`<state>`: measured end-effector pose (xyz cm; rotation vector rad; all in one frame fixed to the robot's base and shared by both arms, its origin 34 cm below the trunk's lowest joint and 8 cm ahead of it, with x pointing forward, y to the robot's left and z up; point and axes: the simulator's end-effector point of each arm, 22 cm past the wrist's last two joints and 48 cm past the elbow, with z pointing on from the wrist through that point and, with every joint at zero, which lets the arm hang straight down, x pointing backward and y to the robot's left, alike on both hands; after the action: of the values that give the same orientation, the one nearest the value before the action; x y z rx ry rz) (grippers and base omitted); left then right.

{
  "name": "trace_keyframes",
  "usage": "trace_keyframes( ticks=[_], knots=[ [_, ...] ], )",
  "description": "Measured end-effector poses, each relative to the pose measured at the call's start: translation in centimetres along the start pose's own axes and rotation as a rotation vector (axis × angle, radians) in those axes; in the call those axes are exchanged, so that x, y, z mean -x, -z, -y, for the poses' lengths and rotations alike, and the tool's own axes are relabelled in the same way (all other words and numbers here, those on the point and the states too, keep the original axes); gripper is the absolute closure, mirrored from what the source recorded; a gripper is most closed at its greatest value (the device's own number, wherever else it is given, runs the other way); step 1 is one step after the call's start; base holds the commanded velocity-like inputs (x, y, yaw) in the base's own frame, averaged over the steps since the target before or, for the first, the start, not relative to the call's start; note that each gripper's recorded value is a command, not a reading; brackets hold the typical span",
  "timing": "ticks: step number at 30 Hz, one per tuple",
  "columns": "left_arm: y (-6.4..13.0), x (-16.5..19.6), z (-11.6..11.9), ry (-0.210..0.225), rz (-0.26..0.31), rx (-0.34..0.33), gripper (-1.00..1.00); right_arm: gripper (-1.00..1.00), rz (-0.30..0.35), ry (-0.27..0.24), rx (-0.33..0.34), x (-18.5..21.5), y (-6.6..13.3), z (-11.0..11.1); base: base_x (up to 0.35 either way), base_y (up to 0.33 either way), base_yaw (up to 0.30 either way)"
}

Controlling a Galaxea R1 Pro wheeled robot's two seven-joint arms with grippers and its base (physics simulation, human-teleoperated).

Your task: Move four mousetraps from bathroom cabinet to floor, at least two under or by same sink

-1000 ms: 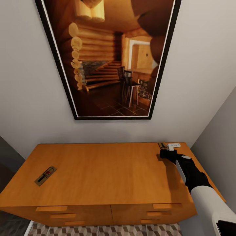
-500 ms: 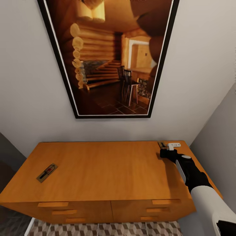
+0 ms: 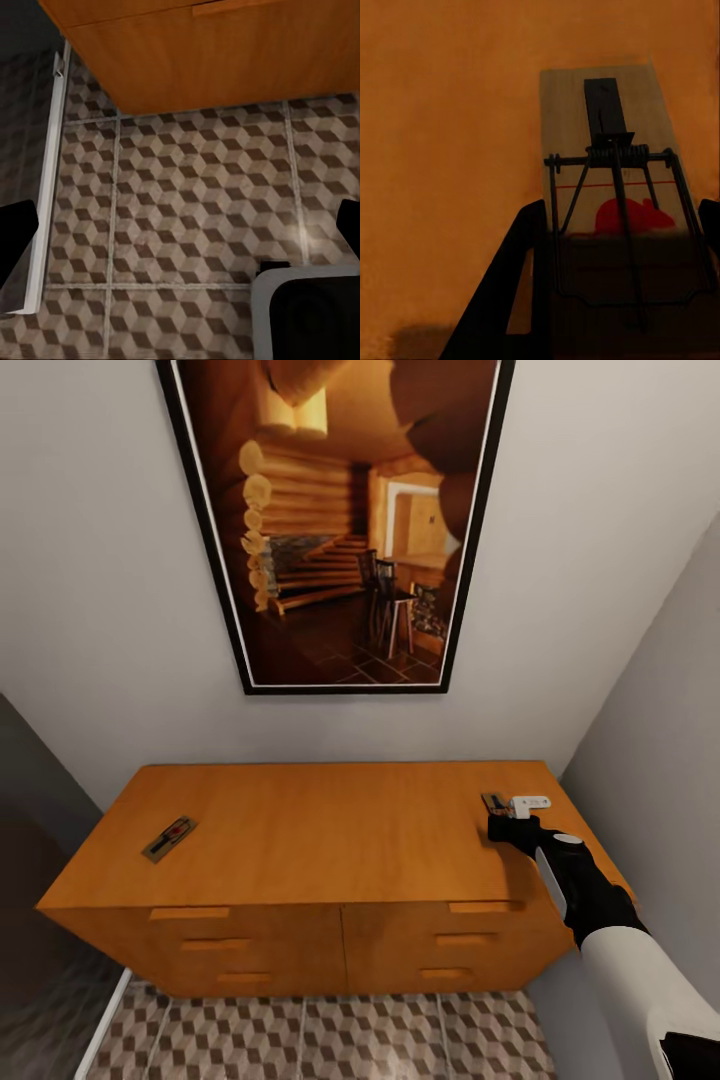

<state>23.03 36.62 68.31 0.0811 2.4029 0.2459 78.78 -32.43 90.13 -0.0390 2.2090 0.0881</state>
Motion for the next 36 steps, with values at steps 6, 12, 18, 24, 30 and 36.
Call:
trace_keyframes(
  ticks=[6, 12, 18, 24, 30, 36],
  knots=[
    [0.0, 0.0, 0.01, 0.0, 0.0, 0.0, -1.0, 1.0, 0.0, 0.0, 0.0, 0.0, 0.0, 0.0, -0.296, 0.0, 0.0],
    [-0.01, 0.01, 0.0, 0.0, 0.0, 0.0, -1.0, 1.0, 0.0, 0.0, 0.0, 0.0, 0.0, 0.0, -0.295, 0.0, 0.0],
    [-0.02, 0.02, -0.04, 0.0, 0.001, 0.0, -1.0, 1.0, 0.0, 0.0, -0.001, 0.0, 0.0, 0.01, -0.295, 0.0, 0.0],
    [-0.01, 0.01, -0.02, 0.0, 0.0, 0.0, -1.0, 1.0, 0.0, 0.0, 0.0, -0.02, -0.01, -0.04, -0.295, 0.0, 0.0],
    [0.0, 0.01, -0.01, 0.0, 0.0, 0.0, -1.0, 1.0, -0.001, 0.0, 0.001, -0.07, -0.04, -0.12, -0.295, 0.0, 0.0],
    [0.0, 0.01, 0.0, 0.0, 0.001, 0.0, -1.0, 1.0, -0.001, -0.001, 0.001, -0.07, -0.04, -0.13, -0.295, 0.0, 0.0]
  ],
)
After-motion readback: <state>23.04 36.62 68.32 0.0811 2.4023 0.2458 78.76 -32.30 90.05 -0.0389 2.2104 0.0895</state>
